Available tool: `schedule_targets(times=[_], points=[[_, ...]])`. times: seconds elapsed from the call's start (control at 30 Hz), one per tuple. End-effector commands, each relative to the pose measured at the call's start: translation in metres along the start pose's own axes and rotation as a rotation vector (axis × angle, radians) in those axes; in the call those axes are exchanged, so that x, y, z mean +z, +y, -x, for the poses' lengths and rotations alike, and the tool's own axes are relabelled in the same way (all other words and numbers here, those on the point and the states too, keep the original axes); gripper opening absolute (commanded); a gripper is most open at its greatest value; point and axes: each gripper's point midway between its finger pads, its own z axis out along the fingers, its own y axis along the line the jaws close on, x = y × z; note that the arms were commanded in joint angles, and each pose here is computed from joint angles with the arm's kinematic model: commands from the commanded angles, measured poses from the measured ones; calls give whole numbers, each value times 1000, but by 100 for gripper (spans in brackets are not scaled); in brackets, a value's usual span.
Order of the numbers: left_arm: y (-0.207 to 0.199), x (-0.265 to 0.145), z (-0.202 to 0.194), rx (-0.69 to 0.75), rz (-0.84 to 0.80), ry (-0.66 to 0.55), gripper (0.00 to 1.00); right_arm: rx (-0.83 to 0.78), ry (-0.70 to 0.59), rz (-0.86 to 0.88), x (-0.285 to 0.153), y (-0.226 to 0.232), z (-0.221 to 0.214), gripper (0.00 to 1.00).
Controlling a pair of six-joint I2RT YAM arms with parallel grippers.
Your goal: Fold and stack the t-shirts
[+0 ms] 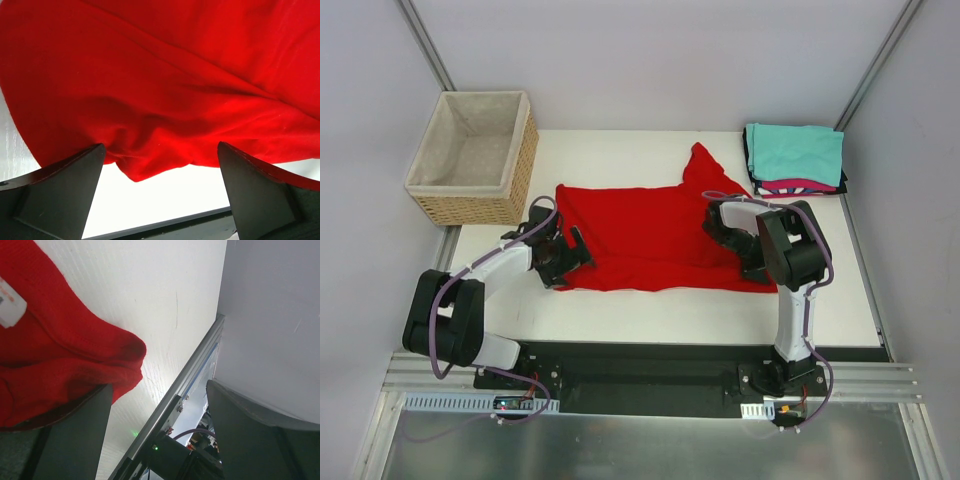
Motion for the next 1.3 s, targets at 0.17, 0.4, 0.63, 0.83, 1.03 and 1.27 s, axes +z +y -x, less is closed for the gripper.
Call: schedule_targets(times=[0.17, 0.4, 0.63, 0.83, 1.03, 1.27], points=[[49, 12, -15, -38, 186, 11, 99, 3, -11, -16, -4, -12, 0, 79], [75, -13, -5, -46, 294, -62, 99, 3, -2, -21, -5, -9, 2, 79], [97, -22, 3, -113, 380, -77, 99, 0, -1, -29, -4, -11, 1, 79], [108, -24, 6, -164, 404, -81, 99, 0, -2, -31, -4, -12, 1, 79], [110, -26, 10, -182, 405, -96, 99, -5, 2, -36, -4, -11, 0, 80], [88, -25, 13, -162, 303, -86, 99, 10, -19, -12, -12, -13, 1, 79]])
